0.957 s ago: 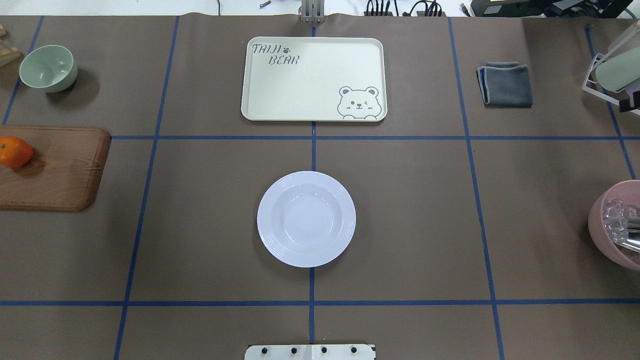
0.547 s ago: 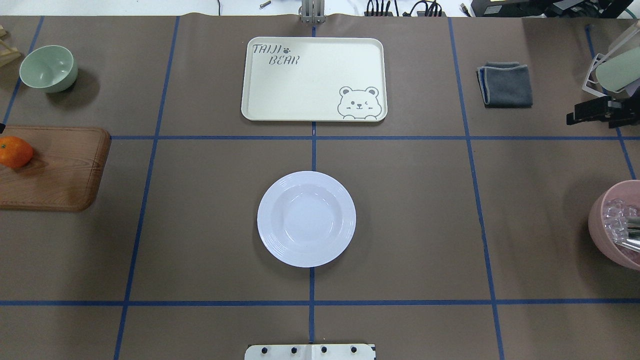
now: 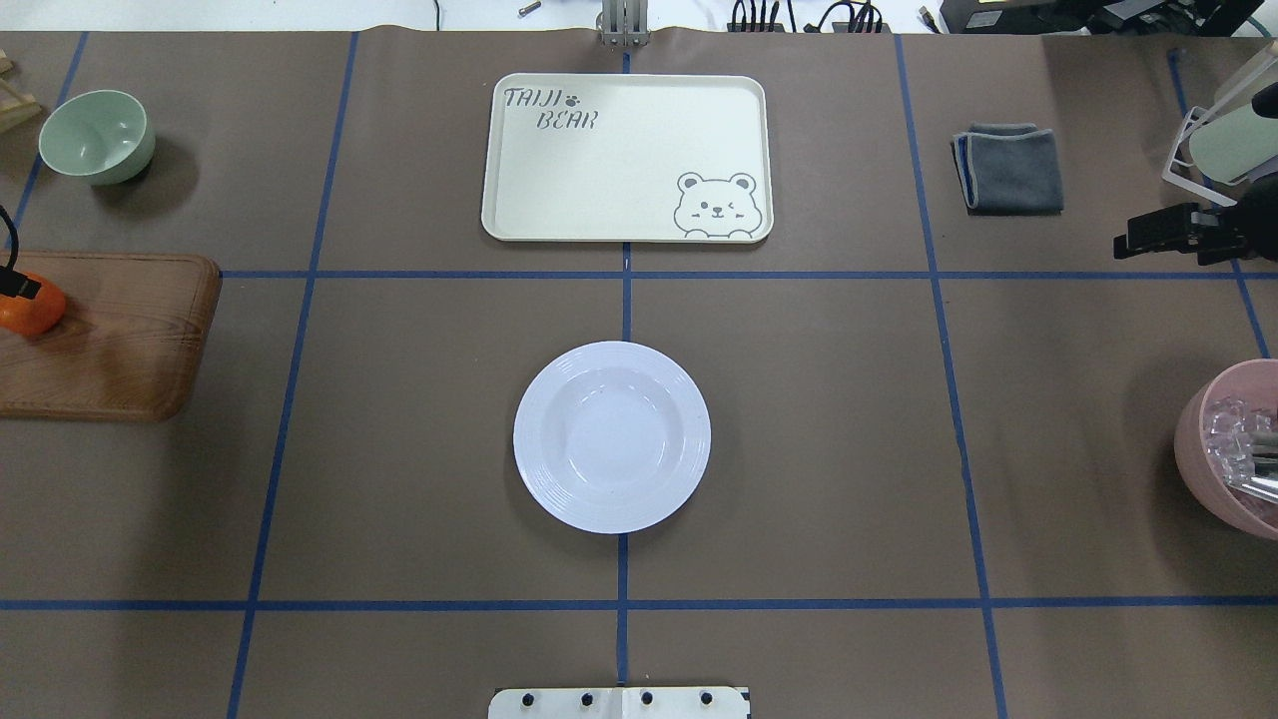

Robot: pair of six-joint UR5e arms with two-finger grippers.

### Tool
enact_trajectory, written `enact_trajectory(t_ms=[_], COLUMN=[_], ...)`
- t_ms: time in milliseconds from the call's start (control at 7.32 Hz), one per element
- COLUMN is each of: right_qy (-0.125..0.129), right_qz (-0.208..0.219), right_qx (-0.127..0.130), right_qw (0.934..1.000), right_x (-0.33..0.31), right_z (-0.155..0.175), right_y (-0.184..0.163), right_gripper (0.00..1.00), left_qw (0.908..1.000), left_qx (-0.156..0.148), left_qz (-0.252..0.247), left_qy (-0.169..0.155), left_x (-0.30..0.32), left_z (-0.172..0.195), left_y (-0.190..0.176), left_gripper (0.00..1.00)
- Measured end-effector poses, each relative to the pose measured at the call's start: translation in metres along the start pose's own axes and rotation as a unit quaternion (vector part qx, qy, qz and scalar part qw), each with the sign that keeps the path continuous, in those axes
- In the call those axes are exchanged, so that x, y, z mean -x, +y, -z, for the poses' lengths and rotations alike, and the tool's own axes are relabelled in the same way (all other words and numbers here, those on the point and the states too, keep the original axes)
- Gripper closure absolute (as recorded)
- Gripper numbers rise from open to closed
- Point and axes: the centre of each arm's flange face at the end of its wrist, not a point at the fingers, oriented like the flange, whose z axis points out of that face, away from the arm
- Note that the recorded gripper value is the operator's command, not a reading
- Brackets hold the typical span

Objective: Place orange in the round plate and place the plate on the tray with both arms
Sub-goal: 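Reach the left gripper down to the orange on the wooden tray and grasp it, then carry the orange onto the white plate with the left gripper while the right arm approaches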

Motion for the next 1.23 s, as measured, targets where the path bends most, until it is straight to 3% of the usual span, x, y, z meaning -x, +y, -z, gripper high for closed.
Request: enact_trajectory(t_ms=[273,410,547,683,820,1230], right_qy=[0.001,0.002,0.003,0.003,0.003,-0.006], right_qz=[0.001,0.002,0.003,0.003,0.003,0.011], right_qx=[0.001,0.000,0.000,0.000,0.000,-0.006], right_qw=[1.0000,1.0000,1.0000,1.0000,1.0000,0.9999], right_x=[0.001,0.002,0.002,0.003,0.003,0.005], right_z=[-0.002,-0.002,-0.003,-0.003,-0.003,-0.002], right_y=[0.001,0.001,0.002,0.002,0.002,0.002], right_gripper=[0.00,0.00,0.00,0.00,0.00,0.00], left_qw=[0.9999,0.9999,0.9999,0.9999,0.9999,0.9993], left_qx=[0.010,0.013,0.012,0.009,0.005,-0.001], left_qz=[-0.002,-0.003,-0.006,-0.009,-0.011,-0.015], left_qy=[0.004,0.006,0.005,0.003,0.002,0.035], left_x=[-0.011,-0.012,-0.010,-0.007,-0.007,-0.040], left_z=[-0.018,-0.026,-0.032,-0.036,-0.037,-0.007], left_y=[0.005,0.008,0.011,0.014,0.013,-0.026], left_gripper=[0.02,0.08,0.41,0.86,1.00,1.00])
